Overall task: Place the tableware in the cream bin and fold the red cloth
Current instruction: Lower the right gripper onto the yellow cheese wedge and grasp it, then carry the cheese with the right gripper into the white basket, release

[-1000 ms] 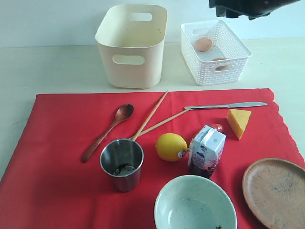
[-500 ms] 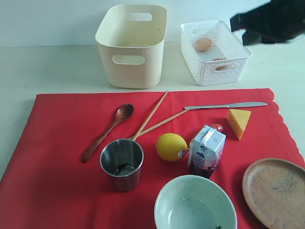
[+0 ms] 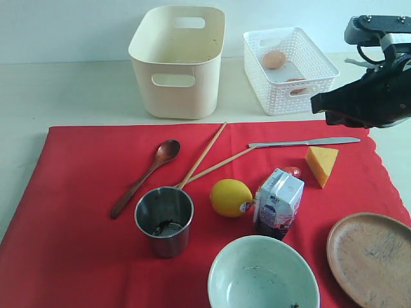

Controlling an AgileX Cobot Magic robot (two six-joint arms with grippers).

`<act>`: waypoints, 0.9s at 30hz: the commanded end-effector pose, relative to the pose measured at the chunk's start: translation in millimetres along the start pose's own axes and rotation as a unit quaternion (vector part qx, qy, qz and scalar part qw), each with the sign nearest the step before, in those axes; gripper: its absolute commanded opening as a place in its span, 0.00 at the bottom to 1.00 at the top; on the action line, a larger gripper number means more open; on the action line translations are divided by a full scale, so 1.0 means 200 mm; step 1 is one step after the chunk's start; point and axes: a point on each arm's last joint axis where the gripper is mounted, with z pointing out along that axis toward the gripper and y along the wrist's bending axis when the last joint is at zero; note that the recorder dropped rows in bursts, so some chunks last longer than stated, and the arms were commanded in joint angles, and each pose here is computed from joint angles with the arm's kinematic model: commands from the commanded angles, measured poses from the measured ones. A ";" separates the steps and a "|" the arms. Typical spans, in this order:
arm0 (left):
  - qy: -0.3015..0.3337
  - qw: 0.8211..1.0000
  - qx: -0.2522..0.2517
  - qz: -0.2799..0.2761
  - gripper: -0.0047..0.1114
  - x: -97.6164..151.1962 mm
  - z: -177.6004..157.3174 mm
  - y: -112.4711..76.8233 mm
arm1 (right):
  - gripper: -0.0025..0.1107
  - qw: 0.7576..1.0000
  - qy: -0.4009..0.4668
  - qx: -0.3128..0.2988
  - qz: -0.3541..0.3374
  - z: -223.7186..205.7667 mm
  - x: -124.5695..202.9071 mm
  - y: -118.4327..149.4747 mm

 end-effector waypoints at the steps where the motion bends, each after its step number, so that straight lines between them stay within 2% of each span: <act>1: -0.006 1.000 0.002 -0.001 0.05 0.00 0.00 0.00 | 0.48 1.000 0.017 0.008 0.002 0.08 0.02 -0.02; 5: -0.006 1.000 0.002 -0.001 0.05 0.00 0.00 0.00 | 0.64 0.998 0.054 0.015 0.000 0.19 0.06 -0.04; 8: -0.006 1.000 0.002 -0.001 0.05 0.00 0.00 0.00 | 0.69 0.998 0.062 0.026 -0.013 0.27 0.08 -0.06; 22: -0.006 1.000 0.002 -0.001 0.05 0.00 0.00 0.00 | 0.70 0.997 0.053 0.050 -0.016 0.53 0.13 -0.12; 27: -0.006 1.000 0.002 -0.001 0.05 0.00 0.00 0.00 | 0.70 0.997 0.046 0.053 -0.016 0.56 0.14 -0.13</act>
